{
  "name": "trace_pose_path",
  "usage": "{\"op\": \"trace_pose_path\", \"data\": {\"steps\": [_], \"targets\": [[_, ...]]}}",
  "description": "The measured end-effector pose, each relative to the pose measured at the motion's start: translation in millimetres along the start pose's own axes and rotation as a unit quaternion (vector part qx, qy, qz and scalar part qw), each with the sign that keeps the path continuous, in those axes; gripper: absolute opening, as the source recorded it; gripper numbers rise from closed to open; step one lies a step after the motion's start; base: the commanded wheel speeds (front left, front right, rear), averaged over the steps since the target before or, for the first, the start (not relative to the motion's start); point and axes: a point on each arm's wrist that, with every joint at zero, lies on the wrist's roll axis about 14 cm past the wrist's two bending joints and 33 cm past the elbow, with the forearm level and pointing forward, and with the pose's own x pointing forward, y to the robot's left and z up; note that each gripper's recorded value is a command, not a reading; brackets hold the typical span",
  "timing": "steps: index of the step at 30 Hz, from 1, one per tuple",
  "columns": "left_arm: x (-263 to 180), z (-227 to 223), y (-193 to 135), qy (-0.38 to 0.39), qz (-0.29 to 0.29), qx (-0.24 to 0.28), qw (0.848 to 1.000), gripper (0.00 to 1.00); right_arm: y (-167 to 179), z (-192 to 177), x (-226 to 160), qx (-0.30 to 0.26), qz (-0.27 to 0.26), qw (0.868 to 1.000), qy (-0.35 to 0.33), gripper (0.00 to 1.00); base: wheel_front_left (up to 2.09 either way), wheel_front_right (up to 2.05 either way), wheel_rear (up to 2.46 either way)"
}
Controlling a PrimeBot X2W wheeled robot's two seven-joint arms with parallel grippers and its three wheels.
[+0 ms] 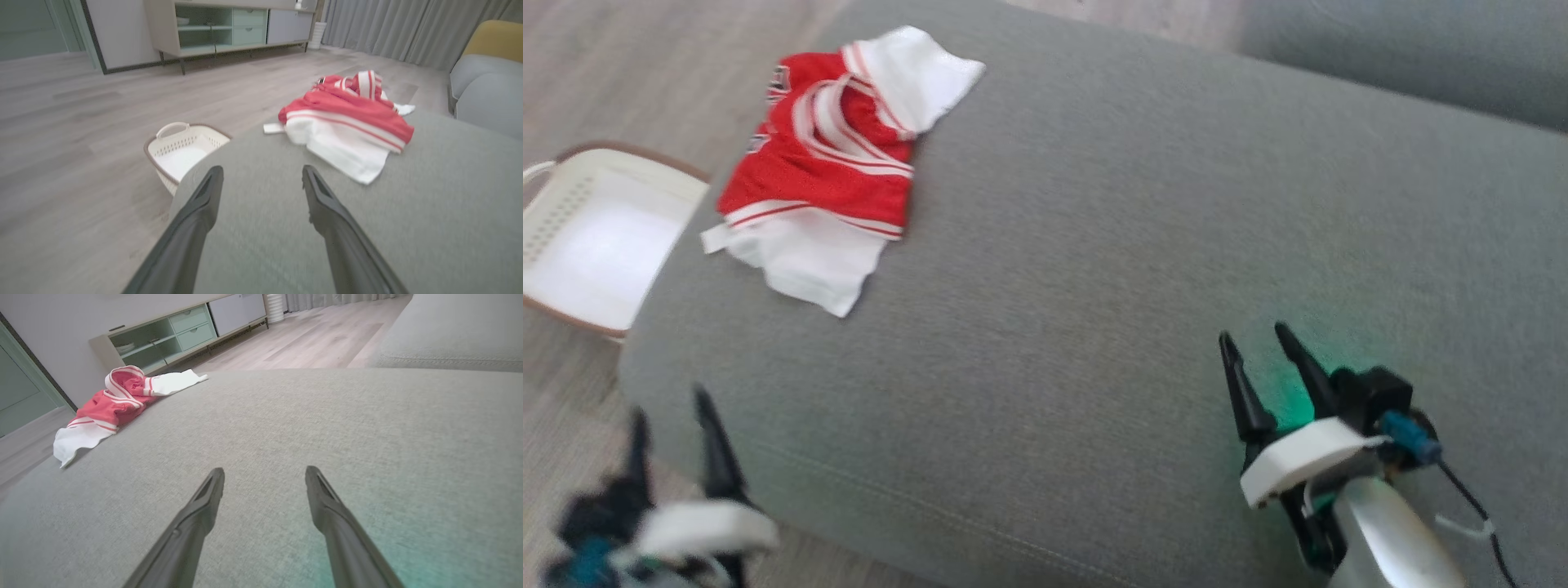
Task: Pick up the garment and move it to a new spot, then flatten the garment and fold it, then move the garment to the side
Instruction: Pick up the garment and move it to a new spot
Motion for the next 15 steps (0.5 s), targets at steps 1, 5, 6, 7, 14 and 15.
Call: {"op": "trace_pose_path", "data": {"steps": [1, 5, 6, 7, 14, 15], "targets": [[19.8, 24.1, -2.5, -0.030, -0.014, 0.007, 0.999, 1.00, -7.3, 4.4, 2.9, 0.000, -0.006, 1.000, -0.009, 1.00, 0.00, 0.00, 0.00], [60.3, 57.7, -13.2, -0.060, -0.046, 0.040, 0.996, 1.00, -25.8, 11.3, 8.8, -0.003, -0.023, 0.999, -0.024, 1.00, 0.00, 0.00, 0.00], [70.8, 64.1, -18.6, -0.064, -0.055, 0.047, 0.995, 1.00, -30.5, 11.2, 9.7, -0.003, -0.028, 0.999, -0.026, 1.00, 0.00, 0.00, 0.00], [70.8, 64.1, -18.6, -0.064, -0.055, 0.047, 0.995, 1.00, -30.5, 11.2, 9.7, -0.003, -0.028, 0.999, -0.026, 1.00, 0.00, 0.00, 0.00], [138.9, 63.8, -78.5, -0.017, -0.122, 0.063, 0.990, 1.00, -71.8, 8.2, 10.5, -0.002, -0.073, 0.997, -0.032, 1.00, 0.00, 0.00, 0.00], [145.9, 57.6, -88.3, -0.002, -0.131, 0.064, 0.989, 1.00, -77.3, 9.1, 11.2, -0.003, -0.078, 0.996, -0.034, 1.00, 0.00, 0.00, 0.00]]}}
